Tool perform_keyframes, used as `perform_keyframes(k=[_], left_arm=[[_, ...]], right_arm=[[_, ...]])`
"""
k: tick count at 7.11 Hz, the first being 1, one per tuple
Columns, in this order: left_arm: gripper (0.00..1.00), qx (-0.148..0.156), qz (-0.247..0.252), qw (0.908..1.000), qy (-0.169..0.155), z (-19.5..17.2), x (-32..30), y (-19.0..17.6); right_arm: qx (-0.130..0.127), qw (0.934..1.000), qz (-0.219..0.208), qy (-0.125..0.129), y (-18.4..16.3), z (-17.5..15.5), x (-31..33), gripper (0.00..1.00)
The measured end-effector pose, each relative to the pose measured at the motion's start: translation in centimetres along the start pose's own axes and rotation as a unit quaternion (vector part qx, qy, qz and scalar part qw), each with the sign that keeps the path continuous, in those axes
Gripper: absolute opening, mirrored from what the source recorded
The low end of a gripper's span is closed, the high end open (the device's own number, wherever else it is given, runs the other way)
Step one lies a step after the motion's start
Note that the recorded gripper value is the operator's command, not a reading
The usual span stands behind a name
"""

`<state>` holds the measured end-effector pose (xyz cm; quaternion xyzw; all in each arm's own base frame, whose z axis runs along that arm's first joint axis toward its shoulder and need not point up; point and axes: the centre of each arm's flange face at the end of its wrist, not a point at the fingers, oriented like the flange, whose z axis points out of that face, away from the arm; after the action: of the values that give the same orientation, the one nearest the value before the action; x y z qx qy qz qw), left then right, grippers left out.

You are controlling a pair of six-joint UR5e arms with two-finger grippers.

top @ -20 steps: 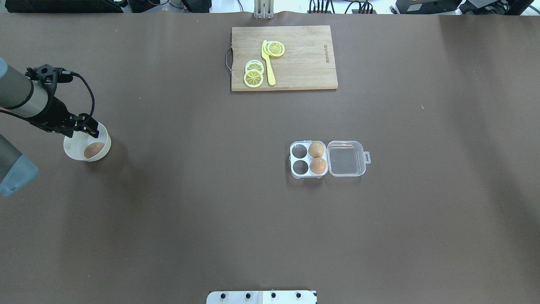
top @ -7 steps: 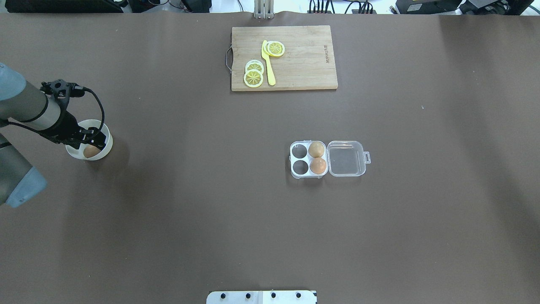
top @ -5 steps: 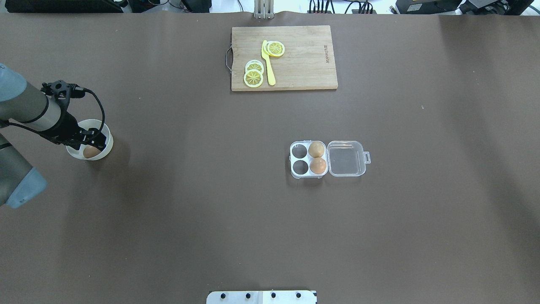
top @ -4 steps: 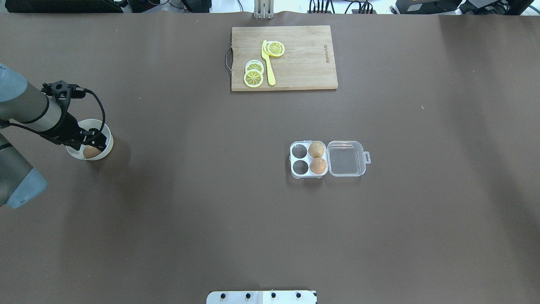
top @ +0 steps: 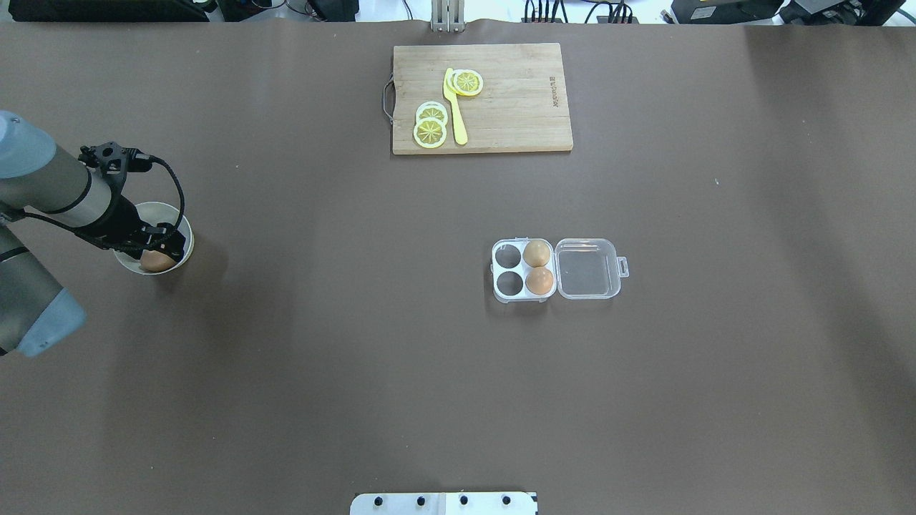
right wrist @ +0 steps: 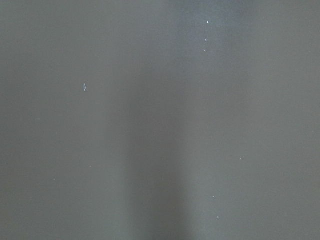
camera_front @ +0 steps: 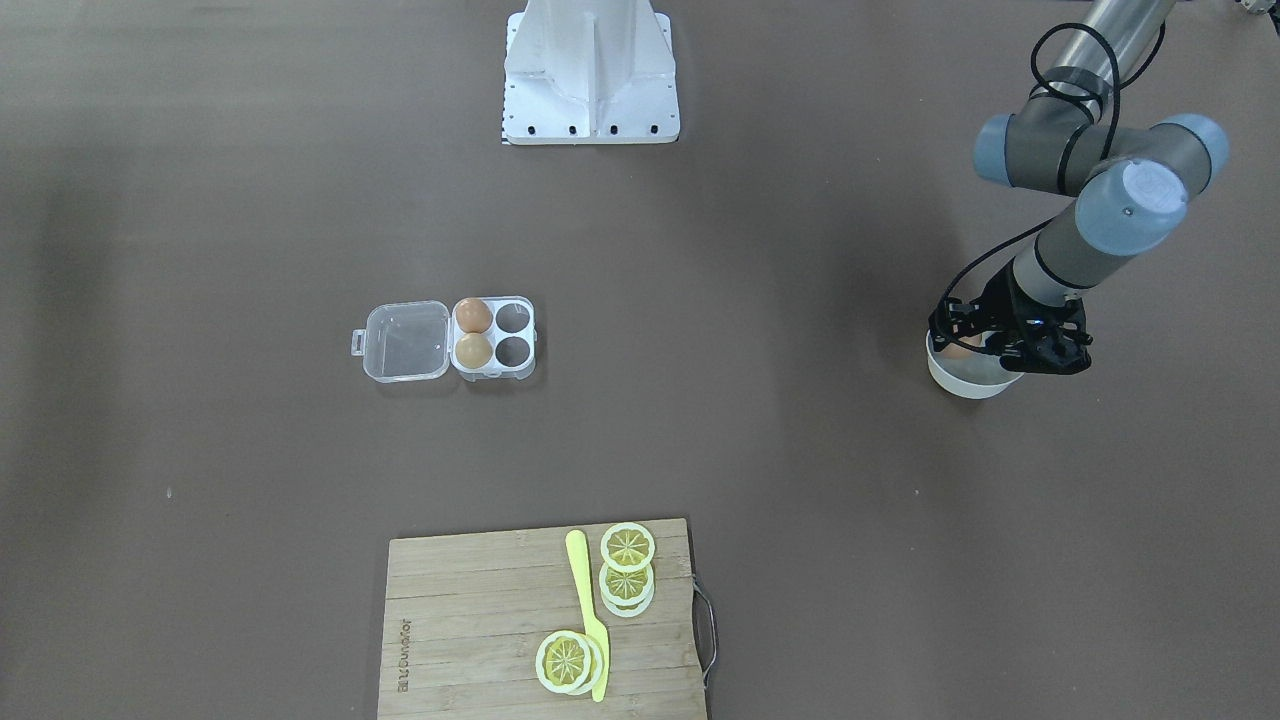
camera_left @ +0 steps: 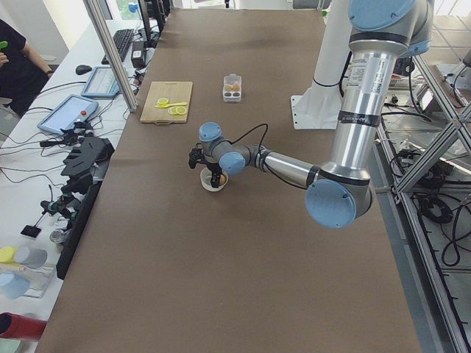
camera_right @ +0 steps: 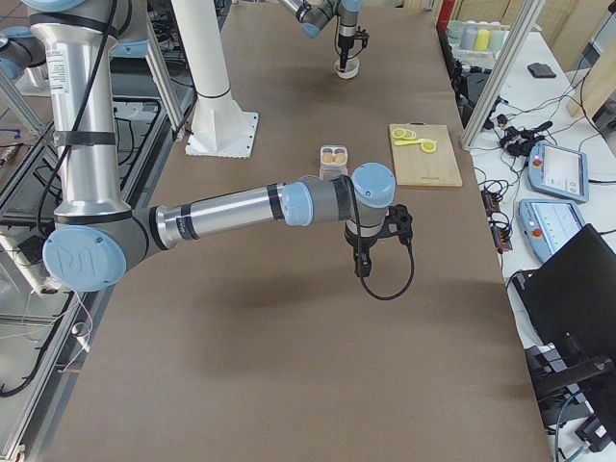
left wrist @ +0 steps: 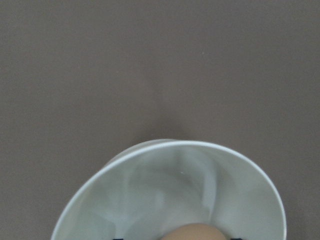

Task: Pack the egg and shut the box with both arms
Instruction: 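Close the left gripper on the brown egg inside the white cup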

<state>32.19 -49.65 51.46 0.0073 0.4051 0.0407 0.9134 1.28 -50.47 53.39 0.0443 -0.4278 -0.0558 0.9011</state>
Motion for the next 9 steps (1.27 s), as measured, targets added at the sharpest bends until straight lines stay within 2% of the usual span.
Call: perform_keyframes(k=[4,9], left_arm=[[0.44,-0.002,0.000,1.0000,-0.001,0.18,-0.16,0.21],[0.24,-0.005,-0.002,1.0000,-0.003,0.28,-0.54,0.43]], right_arm=[[0.000,1.0000,0.000,-0.001,0.03,-0.04,-0.01,1.00],[0.004,1.0000,-0.004,0.000,-0.51,-0.40,-0.44,1.00]])
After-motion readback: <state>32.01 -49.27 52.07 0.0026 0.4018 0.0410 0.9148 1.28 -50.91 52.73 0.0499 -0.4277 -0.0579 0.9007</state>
